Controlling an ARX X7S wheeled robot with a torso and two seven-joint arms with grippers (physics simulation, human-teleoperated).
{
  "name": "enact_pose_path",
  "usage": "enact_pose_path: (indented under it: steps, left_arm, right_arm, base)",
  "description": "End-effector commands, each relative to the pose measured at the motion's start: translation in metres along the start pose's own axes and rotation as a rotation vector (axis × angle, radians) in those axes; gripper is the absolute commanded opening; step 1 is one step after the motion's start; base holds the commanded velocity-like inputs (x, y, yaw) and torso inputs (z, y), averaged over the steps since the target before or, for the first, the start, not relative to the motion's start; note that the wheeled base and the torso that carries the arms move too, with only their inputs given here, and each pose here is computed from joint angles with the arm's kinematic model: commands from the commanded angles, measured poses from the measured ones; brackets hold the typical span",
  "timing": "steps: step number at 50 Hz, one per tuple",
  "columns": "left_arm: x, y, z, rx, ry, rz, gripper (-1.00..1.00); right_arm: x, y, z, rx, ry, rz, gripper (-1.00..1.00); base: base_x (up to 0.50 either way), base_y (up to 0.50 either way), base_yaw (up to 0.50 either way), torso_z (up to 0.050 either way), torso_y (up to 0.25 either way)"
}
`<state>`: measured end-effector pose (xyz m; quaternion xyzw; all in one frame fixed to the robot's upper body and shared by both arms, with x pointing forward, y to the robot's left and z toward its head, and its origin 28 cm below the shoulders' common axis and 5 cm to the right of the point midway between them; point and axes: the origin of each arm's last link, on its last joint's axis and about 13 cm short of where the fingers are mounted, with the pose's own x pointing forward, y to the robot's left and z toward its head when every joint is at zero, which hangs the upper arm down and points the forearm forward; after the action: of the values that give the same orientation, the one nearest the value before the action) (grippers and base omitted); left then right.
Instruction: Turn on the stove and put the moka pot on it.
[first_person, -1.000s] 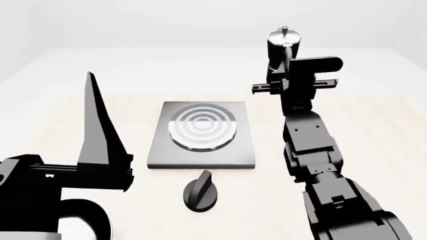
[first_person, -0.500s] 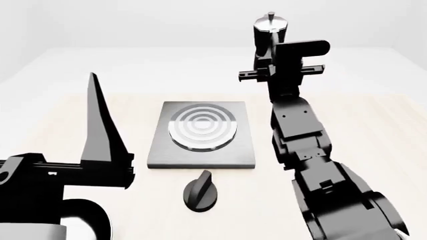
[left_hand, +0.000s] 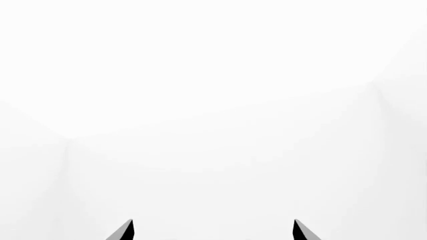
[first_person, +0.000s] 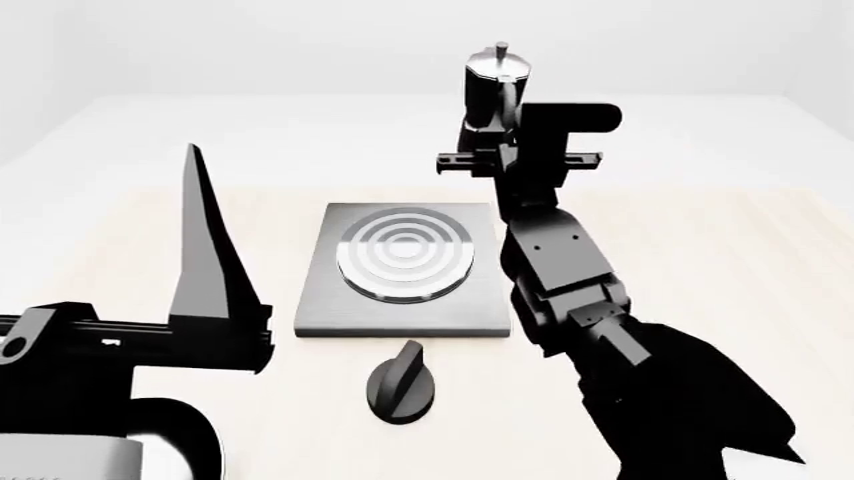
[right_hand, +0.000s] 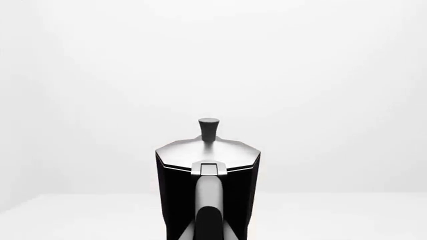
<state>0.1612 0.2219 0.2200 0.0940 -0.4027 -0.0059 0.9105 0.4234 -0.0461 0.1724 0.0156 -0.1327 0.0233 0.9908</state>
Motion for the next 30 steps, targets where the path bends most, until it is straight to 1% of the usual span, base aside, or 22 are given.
enact_pose_path:
  steps: [1,7,8,11,14,15,20,23,25,30]
  left_arm:
    - [0.000,0.000,-0.001,-0.001,0.002,0.000,1.00]
    - [0.000,0.000,-0.001,-0.004,0.001,-0.001,1.00]
    - [0.000,0.000,-0.001,-0.003,0.001,-0.001,1.00]
    - [-0.001,0.001,0.000,-0.001,0.002,0.001,1.00]
    - [-0.002,0.001,0.000,-0.001,0.002,0.004,1.00]
    - [-0.002,0.001,0.001,0.000,0.001,0.005,1.00]
    - [-0.002,0.002,0.001,0.003,0.002,0.008,1.00]
    - [-0.003,0.002,0.001,0.010,0.013,0.013,1.00]
    - [-0.003,0.002,0.001,0.010,0.013,0.016,1.00]
    - [-0.002,0.002,0.001,0.011,0.019,0.018,1.00]
  right_arm:
    - [-0.006,0.023,0.000,-0.020,0.003,0.072,-1.00]
    - [-0.008,0.033,0.002,-0.014,0.006,0.099,-1.00]
    - [-0.011,0.034,-0.002,-0.014,0.007,0.100,-1.00]
    - [-0.010,0.038,0.002,-0.012,0.011,0.115,-1.00]
    - [-0.015,0.041,-0.003,-0.008,0.015,0.123,-1.00]
    - [-0.013,0.043,0.002,-0.005,0.015,0.131,-1.00]
    - [-0.019,0.046,-0.007,0.002,0.020,0.144,-1.00]
    - [-0.017,0.048,-0.002,0.002,0.023,0.156,-1.00]
    - [-0.022,0.048,-0.009,0.000,0.025,0.160,-1.00]
    - [-0.020,0.050,-0.004,0.006,0.027,0.168,-1.00]
  base:
    - [0.00,0.00,0.00,0.000,0.000]
    - [0.00,0.00,0.00,0.000,0.002]
    - [0.00,0.00,0.00,0.000,0.000]
    - [0.00,0.00,0.00,0.000,0.000]
    - [0.00,0.00,0.00,0.000,0.003]
    - [0.00,0.00,0.00,0.000,0.000]
    - [0.00,0.00,0.00,0.000,0.000]
    - [0.00,0.00,0.00,0.000,0.003]
    - [0.00,0.00,0.00,0.000,0.000]
    - [0.00,0.00,0.00,0.002,0.002]
